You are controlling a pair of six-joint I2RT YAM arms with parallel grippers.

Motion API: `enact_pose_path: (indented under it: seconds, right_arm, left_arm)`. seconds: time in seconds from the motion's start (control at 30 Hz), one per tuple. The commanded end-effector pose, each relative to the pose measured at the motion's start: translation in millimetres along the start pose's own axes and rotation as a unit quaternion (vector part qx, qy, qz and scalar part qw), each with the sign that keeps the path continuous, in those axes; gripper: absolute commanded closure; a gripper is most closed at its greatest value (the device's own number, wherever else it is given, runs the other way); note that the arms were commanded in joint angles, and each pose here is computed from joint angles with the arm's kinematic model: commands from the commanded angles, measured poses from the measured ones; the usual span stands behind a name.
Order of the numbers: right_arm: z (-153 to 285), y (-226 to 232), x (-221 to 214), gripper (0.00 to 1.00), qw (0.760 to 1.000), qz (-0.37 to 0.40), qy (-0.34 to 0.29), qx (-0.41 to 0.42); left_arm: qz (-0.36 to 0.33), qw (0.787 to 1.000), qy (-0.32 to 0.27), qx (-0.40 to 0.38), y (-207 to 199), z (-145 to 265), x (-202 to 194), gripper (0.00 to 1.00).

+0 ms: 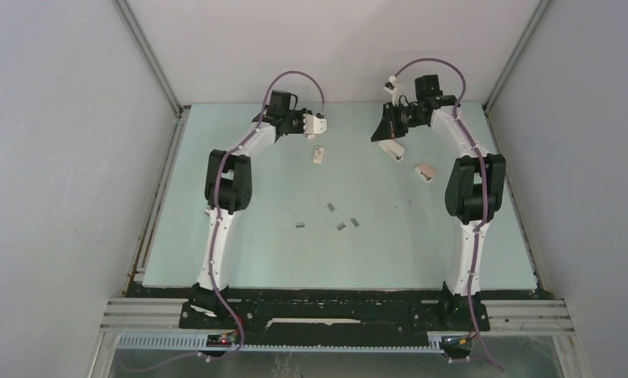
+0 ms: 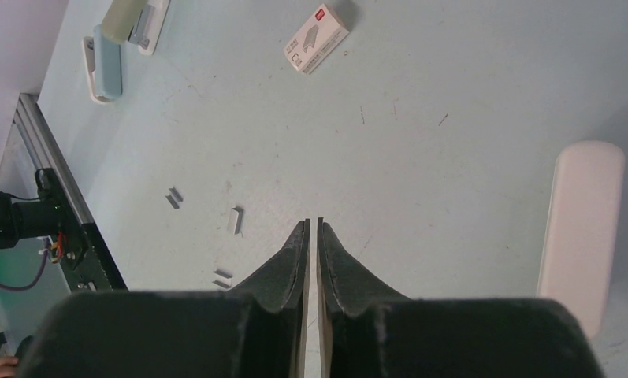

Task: Unload the staples from the stapler
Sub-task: Move the staple box to the center of the board.

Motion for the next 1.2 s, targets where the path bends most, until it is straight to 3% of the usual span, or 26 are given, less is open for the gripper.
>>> enact_pose_path:
  seconds: [0.0, 0.4, 0.63, 1.17]
  right_arm:
    - [18, 12, 16, 0.87, 0.999, 0.012, -0.032, 0.009]
    - [22, 7, 15, 0.88, 0.999, 0.004, -0.035, 0.015]
    - [27, 10, 15, 0.88, 0.999, 0.006, -0.04, 0.013]
    - [38, 16, 7, 0.88, 0.999, 0.008, -0.048, 0.01]
  left_arm:
    - [-0.06, 0.997, -0.045, -0.027, -5, -8, 12, 0.67]
    - [-0.108, 0.989, -0.091, -0.04, -9, -14, 19, 0.62]
    - [-0.127, 0.984, -0.109, -0.068, -15, -9, 23, 0.54]
    - [-0.135, 0.98, -0.115, -0.09, -25, -2, 26, 0.53]
Point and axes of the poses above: each gripper's point midway between its finger pads, its own z axis back along the fingers, its own y axis along the line the jaws close on, x = y × z, the point moved 8 cm from there along z, back along the fingers
